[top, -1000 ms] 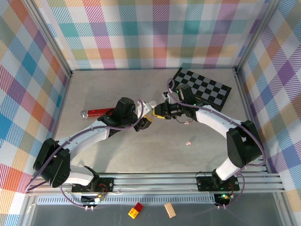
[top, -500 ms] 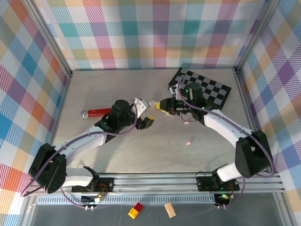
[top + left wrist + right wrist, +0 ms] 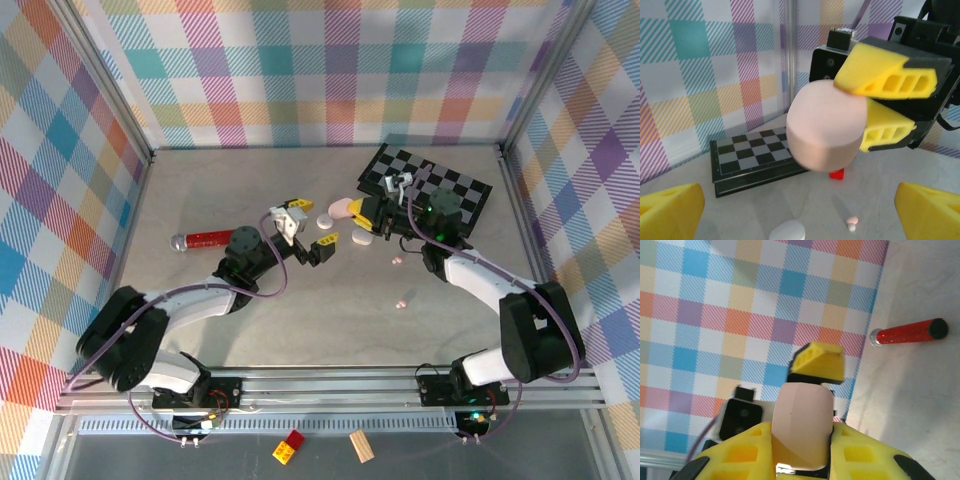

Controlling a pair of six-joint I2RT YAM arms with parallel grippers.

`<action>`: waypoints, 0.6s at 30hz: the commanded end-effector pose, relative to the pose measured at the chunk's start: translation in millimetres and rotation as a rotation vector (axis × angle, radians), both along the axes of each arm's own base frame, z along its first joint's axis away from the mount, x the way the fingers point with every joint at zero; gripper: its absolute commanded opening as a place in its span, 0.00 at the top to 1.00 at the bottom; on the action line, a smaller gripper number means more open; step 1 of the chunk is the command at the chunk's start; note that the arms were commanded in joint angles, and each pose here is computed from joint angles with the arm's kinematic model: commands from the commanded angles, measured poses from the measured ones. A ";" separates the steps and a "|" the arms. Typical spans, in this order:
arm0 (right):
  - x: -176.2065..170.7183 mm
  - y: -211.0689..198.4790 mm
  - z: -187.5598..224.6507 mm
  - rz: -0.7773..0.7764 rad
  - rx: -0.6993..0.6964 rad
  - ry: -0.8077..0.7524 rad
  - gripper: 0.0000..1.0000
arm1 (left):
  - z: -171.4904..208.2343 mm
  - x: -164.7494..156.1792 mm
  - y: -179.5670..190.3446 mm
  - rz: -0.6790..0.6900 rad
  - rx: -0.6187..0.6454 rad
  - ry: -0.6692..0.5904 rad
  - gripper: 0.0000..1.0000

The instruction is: Insert the wireless bluetooth earbuds into the charging case

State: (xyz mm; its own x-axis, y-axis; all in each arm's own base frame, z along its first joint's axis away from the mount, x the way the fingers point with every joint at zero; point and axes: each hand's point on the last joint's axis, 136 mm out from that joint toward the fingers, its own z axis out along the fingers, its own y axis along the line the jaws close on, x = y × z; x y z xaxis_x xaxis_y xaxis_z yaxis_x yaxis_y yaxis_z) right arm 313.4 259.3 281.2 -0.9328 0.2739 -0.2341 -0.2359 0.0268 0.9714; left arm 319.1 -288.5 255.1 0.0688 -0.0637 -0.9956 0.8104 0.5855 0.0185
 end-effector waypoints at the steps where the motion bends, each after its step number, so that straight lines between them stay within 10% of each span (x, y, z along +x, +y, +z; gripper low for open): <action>1: -11.9 -3.0 28.6 0.045 0.090 -0.053 0.88 | 32.5 -8.2 4.5 -0.072 -0.151 -0.134 0.04; 18: -5.6 -8.3 41.6 0.005 0.220 -0.025 0.89 | 50.7 -7.7 -26.5 -0.245 -0.151 -0.183 0.23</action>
